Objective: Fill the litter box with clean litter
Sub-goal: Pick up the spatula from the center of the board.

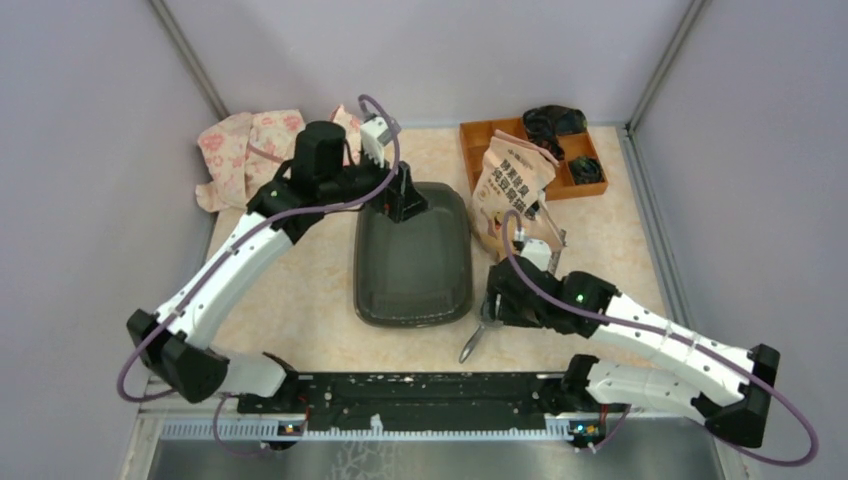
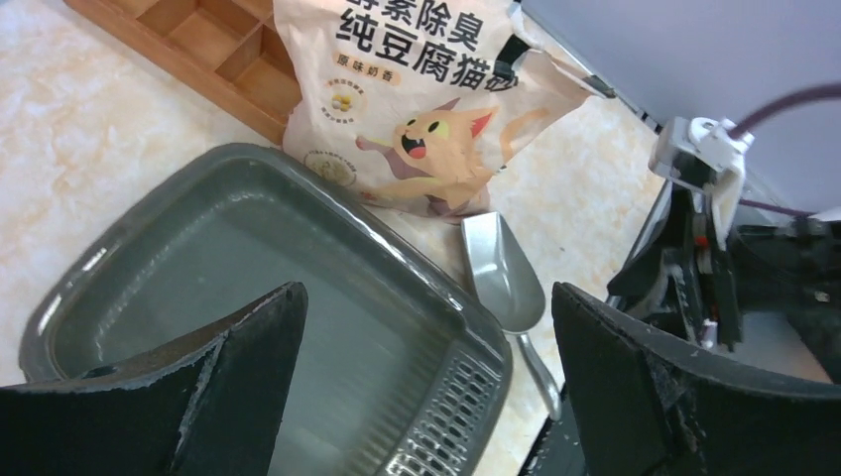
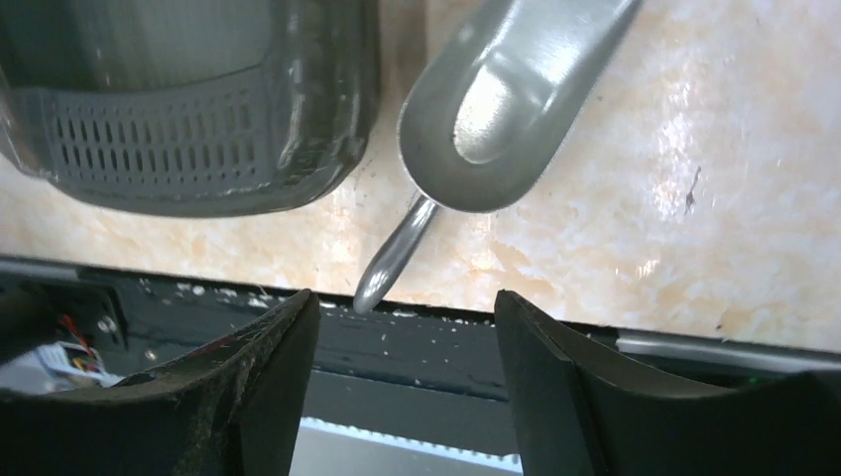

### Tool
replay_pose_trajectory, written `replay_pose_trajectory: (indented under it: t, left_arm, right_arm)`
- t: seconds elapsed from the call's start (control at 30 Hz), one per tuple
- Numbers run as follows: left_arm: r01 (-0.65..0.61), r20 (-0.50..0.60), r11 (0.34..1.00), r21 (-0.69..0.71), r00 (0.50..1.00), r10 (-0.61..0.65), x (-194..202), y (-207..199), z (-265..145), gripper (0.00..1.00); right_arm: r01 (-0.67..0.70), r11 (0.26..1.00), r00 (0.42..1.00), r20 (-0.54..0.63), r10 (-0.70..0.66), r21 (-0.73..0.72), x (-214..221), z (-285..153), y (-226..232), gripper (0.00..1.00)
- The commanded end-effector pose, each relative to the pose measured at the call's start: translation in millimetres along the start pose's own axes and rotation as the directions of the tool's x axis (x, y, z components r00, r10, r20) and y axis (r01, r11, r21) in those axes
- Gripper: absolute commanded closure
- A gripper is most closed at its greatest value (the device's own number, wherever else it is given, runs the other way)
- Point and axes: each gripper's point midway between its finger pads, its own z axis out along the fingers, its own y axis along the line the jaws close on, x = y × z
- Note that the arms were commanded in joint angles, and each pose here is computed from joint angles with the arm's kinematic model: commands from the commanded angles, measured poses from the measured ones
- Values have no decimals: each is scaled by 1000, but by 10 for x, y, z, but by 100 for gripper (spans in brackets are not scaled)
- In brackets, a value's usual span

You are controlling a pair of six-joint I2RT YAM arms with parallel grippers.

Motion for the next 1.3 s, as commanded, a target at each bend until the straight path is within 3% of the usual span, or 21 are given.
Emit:
replay_pose_trajectory:
  t: [0.0, 0.33, 0.53, 1.03, 1.17, 1.27]
  left_arm:
    - [57, 65, 998, -34, 996, -55, -17, -77, -165, 1]
    - [57, 30, 995, -77, 998, -55, 149, 38, -122, 1]
    - [64, 24, 995, -74, 998, -62, 171, 49, -89, 1]
    - [65, 5, 994, -84, 998, -65, 187, 100, -19, 1]
    - [65, 7, 995, -78, 998, -64, 174, 99, 4, 1]
    - [65, 2, 995, -71, 998, -65, 179, 96, 27, 1]
  right_arm:
    - [-279, 960, 958, 69, 279, -10, -7, 32, -69, 34]
    - [-390, 914, 919, 114, 378, 108, 106, 384, -287, 43]
    - [-437, 891, 899, 80, 430, 124, 146, 635, -427, 45]
    - [-399, 901, 915, 14, 403, 172, 401, 1002, -490, 50]
    - [-394, 899, 917, 10, 400, 189, 447, 1082, -522, 57]
    - [-382, 902, 923, 25, 385, 201, 420, 1107, -543, 71]
